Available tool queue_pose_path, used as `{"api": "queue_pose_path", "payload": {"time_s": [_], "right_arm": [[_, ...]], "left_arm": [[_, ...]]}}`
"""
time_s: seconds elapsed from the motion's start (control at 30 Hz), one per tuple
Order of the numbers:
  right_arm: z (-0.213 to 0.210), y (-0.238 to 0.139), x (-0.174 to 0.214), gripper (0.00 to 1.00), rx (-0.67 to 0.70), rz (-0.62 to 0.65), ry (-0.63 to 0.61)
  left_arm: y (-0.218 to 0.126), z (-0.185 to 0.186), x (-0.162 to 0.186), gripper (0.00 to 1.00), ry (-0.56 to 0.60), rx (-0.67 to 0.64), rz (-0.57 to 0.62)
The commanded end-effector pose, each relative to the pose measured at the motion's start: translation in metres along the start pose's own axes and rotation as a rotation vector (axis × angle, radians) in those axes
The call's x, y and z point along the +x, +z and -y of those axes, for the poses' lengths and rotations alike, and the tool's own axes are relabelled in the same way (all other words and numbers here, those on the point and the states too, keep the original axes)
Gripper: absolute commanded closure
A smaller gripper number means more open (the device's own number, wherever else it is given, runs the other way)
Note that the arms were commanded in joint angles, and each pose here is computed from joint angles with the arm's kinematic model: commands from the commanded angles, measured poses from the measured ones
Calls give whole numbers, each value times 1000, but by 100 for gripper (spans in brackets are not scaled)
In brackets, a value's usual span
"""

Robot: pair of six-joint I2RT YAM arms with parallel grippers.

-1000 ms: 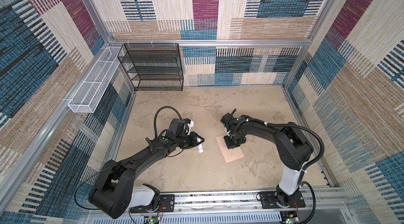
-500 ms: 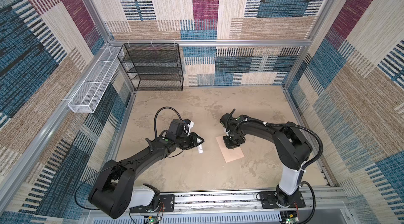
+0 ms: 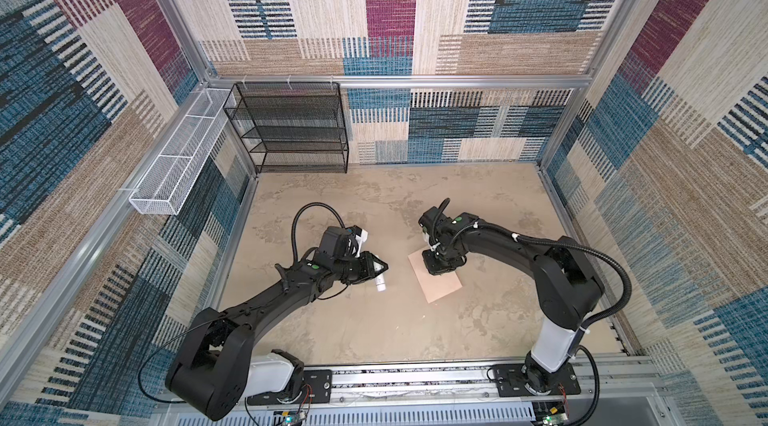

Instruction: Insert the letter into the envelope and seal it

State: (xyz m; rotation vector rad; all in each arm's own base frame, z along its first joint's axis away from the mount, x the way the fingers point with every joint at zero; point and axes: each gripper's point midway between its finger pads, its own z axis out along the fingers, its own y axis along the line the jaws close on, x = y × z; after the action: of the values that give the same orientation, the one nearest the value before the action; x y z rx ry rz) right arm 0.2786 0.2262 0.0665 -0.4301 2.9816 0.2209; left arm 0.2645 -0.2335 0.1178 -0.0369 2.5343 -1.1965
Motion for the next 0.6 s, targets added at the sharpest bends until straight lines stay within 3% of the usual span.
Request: {"api": "queue_pose_path", "payload": {"time_s": [0.0,0.17,0.57], "right_arm": [[-1,-17,2,74,-10,16,5],[-4,-37,2,72,-56,54,7],[-26,-17,6,91,-209,34,-7]], "left_arm": [[-2,4,-1,88,10,9,2],[-2,5,-2,88,8,11,4],[-5,6,-1,88,11,8,8]]}}
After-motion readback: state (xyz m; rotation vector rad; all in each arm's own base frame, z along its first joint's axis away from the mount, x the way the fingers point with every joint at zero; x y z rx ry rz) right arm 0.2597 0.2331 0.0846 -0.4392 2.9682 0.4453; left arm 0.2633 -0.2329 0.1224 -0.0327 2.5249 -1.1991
